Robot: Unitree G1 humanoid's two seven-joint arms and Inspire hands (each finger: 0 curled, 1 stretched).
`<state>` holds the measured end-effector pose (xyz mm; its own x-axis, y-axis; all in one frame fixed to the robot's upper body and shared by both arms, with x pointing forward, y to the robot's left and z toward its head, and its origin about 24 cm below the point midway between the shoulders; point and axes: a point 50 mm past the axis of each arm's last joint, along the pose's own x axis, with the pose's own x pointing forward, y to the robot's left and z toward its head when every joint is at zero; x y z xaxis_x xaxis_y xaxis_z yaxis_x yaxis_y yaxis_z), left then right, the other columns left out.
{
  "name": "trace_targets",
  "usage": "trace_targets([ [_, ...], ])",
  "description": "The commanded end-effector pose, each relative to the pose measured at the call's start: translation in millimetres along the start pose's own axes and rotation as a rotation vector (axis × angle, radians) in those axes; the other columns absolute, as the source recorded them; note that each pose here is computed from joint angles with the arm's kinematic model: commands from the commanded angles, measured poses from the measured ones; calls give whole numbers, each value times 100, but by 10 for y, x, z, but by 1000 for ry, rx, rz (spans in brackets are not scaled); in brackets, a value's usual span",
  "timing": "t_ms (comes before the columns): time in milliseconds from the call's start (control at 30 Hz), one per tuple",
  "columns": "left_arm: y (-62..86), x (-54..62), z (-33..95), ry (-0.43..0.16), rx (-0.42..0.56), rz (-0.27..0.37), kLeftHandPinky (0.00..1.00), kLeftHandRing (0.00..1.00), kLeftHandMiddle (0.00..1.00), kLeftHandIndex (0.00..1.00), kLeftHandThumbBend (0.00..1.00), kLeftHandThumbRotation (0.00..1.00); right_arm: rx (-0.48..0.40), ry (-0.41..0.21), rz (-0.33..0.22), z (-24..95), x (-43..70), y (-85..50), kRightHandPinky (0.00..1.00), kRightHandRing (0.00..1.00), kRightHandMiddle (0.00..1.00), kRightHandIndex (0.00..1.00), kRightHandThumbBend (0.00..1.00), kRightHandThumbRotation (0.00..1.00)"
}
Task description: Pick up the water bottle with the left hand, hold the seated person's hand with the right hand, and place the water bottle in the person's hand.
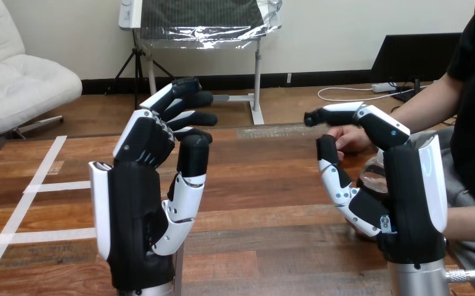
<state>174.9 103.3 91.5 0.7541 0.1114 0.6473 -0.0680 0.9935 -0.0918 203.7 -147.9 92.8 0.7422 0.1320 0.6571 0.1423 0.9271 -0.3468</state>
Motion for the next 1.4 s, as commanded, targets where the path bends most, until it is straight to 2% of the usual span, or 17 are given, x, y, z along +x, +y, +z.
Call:
trace_targets([
  [0, 20, -219, 58, 72, -28, 55, 47, 58, 65, 67, 39, 54, 44, -74, -35, 55, 171, 28, 33, 46, 55, 56, 15, 0],
  [533, 29, -207, 60, 76, -40, 55, 46, 56, 63, 64, 38, 51, 64, -64, -34, 35, 173, 65, 34, 48, 57, 58, 12, 0],
  [1367, 25, -194, 47, 71, -15, 57, 45, 55, 62, 63, 36, 50, 54, -47, -40, 2, 151, 13, 38, 54, 61, 61, 18, 0],
])
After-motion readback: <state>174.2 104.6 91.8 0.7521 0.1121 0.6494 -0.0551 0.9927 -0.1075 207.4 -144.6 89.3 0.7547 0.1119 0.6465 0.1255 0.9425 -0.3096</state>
